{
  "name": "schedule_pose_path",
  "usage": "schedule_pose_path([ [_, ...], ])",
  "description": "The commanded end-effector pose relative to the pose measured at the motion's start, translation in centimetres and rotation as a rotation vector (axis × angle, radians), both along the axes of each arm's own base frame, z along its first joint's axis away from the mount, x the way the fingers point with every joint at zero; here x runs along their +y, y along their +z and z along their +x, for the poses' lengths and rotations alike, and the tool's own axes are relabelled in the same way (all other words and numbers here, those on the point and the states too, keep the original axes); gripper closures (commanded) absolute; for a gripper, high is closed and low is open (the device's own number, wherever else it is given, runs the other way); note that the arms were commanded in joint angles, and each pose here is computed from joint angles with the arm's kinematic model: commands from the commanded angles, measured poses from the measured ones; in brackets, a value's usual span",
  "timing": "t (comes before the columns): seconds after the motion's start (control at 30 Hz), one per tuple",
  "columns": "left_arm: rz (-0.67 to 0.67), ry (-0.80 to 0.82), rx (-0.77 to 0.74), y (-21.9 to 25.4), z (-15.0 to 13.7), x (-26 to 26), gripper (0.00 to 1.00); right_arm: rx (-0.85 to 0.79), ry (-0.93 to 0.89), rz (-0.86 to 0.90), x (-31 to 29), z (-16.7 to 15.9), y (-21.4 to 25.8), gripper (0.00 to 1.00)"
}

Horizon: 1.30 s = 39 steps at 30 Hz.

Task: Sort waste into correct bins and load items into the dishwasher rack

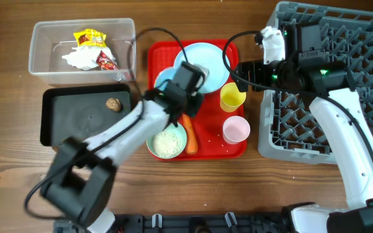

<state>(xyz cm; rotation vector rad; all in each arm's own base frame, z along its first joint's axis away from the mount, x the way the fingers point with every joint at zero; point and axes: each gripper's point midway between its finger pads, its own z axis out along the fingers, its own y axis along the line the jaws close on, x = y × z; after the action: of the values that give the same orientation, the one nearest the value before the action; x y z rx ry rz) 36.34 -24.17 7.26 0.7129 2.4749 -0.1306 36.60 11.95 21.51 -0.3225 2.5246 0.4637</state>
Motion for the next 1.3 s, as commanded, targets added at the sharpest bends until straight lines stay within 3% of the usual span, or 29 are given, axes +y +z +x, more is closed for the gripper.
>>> schedule_pose_path([
  [0.0, 0.112, 0.01, -0.007, -2.3, 0.5, 1.1, 0.96, 0.006, -0.014, -0.009, -0.2, 0.3, -0.2, 0.0],
  [0.2, 0.17, 0.054, 0.0, -2.7, 0.4, 2.5, 0.94, 0.011, -0.013, -0.009, -0.2, 0.2, -0.2, 0.0],
  [0.23, 0.172, 0.053, 0.002, -2.8, 0.3, 2.5, 0.84, 0.013, -0.014, -0.01, -0.2, 0.2, -0.3, 0.0],
  [0.27, 0.172, 0.053, 0.002, -2.8, 0.3, 2.5, 0.57, 0.017, -0.014, -0.01, -0.2, 0.1, -0.3, 0.0],
  [0.33, 0.159, 0.061, -0.008, -2.0, 0.5, 2.3, 0.21, 0.018, -0.013, -0.011, -0.2, 0.0, -0.3, 0.0],
  [0.37, 0.12, 0.1, -0.023, 0.5, 0.8, 2.1, 0.19, 0.018, -0.013, -0.012, -0.2, 0.0, -0.3, 0.0],
  [0.43, 0.084, 0.107, -0.052, 4.6, 0.4, 2.2, 0.18, 0.018, -0.013, -0.012, -0.2, 0.0, -0.4, 0.0],
  [0.53, -0.013, 0.027, 0.004, 8.5, -3.3, 1.6, 0.25, 0.018, -0.014, -0.011, -0.2, 0.0, -0.3, 0.0],
  [0.63, 0.025, -0.022, 0.217, 6.0, -7.8, 2.6, 0.33, 0.018, -0.013, -0.011, -0.2, 0.0, -0.3, 0.01],
  [0.77, 0.063, -0.049, 0.401, 2.3, -11.3, 3.2, 0.35, 0.019, -0.014, -0.011, -0.2, 0.0, -0.4, 0.0],
  [1.13, 0.12, -0.091, 0.56, -2.3, -16.5, 4.6, 0.41, 0.022, -0.014, -0.011, -0.2, 0.0, -0.4, 0.0],
  [1.27, 0.087, -0.059, 0.529, -3.6, -15.9, 4.3, 0.53, 0.023, -0.013, -0.012, -0.2, -0.1, -0.4, 0.0],
])
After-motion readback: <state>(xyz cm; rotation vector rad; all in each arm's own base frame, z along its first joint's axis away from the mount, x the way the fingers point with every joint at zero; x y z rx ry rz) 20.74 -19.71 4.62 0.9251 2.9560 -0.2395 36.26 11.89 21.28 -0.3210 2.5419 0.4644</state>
